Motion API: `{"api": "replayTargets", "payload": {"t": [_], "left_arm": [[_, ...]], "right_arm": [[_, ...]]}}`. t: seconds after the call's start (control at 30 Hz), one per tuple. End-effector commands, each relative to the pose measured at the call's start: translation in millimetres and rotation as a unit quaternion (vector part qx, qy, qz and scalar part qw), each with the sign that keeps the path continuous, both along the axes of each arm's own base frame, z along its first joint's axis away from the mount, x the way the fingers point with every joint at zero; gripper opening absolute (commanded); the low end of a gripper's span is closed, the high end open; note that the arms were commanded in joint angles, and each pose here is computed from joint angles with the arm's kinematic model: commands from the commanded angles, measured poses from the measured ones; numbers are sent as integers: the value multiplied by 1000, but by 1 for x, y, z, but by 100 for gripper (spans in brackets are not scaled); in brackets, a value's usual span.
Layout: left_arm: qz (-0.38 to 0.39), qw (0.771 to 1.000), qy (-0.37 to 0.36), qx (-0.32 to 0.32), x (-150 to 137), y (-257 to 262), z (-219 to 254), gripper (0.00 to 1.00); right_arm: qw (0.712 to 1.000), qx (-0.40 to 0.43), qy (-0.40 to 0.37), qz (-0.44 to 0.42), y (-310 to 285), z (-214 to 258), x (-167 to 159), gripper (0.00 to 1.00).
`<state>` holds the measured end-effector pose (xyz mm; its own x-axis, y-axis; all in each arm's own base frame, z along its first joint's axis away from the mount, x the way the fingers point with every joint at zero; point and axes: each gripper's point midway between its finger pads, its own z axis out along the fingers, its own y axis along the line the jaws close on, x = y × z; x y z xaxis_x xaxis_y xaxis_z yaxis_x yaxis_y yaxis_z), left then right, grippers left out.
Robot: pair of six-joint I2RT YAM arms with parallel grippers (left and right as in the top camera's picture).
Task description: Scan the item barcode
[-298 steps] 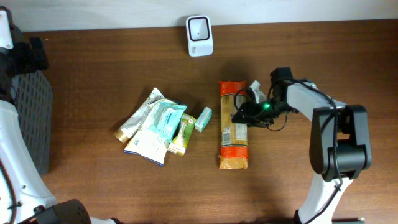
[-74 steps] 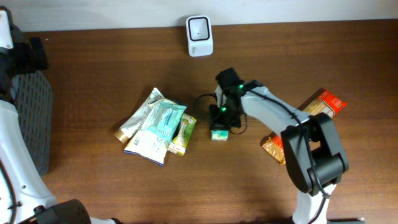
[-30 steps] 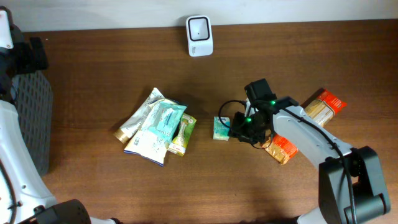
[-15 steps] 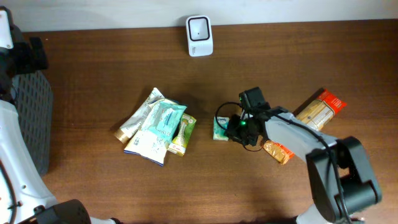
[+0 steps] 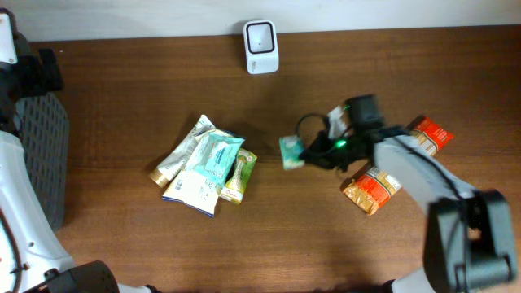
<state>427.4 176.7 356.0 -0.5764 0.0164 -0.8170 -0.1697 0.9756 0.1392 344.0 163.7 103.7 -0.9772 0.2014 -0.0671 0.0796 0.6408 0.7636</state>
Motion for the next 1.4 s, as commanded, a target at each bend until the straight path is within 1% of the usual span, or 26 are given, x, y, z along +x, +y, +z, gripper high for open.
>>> {"api": "replayTargets", "payload": {"t": [0.0,0.07,0.2,0.27,0.37,0.43,0.5,0.53,0.6,0.63,0.67,0.7,0.73,0.77,0.8,0.87,0.93,0.97,1.0,1.03,1.1,1.17,1.23,1.27,1.37], "left_arm": [[-6,1000,-9,10,-3,-2,10,99],[-6,1000,-9,10,-3,-2,10,99],[-6,1000,-9,10,-3,-2,10,99],[-6,1000,-9,10,-3,-2,10,99],[-6,1000,-9,10,-3,-2,10,99],[-6,1000,-9,11,-3,-2,10,99],[-6,1000,-9,10,-3,-2,10,99],[-6,1000,-9,10,-3,-2,10,99],[-6,1000,-9,10,-3,-2,10,99],[-6,1000,-9,10,-3,-2,10,99],[-6,1000,-9,10,-3,-2,10,99],[-6,1000,-9,10,-3,-2,10,99],[-6,1000,-9,10,-3,-2,10,99],[-6,1000,-9,10,-3,-2,10,99],[-6,1000,-9,11,-3,-2,10,99],[-6,1000,-9,10,-3,-2,10,99],[-6,1000,-9,10,-3,-2,10,99],[-6,1000,-9,10,-3,-2,10,99],[-6,1000,-9,10,-3,-2,10,99],[-6,1000,-9,10,-3,-2,10,99],[-6,1000,-9,10,-3,-2,10,99],[-6,1000,-9,10,-3,-2,10,99],[-6,1000,-9,10,-3,-2,10,99],[-6,1000,-9,10,-3,-2,10,99],[-6,1000,-9,10,-3,-2,10,99]], "right_arm": [[979,154,-119,69,-4,90,-3,4],[964,212,-140,84,-7,114,-5,4],[943,271,-162,102,-4,150,4,4],[935,289,-175,112,-3,169,9,4],[920,299,-222,120,-3,211,19,4],[918,298,-239,110,-3,219,24,4],[923,295,-222,106,2,203,29,4],[929,288,-208,99,7,187,32,4],[956,234,-172,50,9,138,42,4],[971,181,-153,16,3,110,46,4],[993,50,-103,-38,-17,54,44,4],[994,-66,-64,-64,-41,15,34,4],[987,-139,-48,-72,-57,-4,27,4],[978,-192,-42,-74,-71,-14,23,4],[958,-278,-39,-68,-94,-29,17,4],[942,-330,-43,-38,-102,-41,15,4],[935,-353,-32,15,-98,-69,11,4],[934,-357,-12,23,-98,-83,7,11],[933,-358,-1,26,-99,-89,4,21],[933,-359,6,28,-100,-93,2,29],[933,-358,8,29,-100,-92,1,36],[936,-352,8,30,-97,-81,6,39],[952,-305,19,11,-81,-62,14,41],[956,-288,44,-19,-77,-62,12,42],[950,-281,119,-71,-78,-82,-7,41]]}}
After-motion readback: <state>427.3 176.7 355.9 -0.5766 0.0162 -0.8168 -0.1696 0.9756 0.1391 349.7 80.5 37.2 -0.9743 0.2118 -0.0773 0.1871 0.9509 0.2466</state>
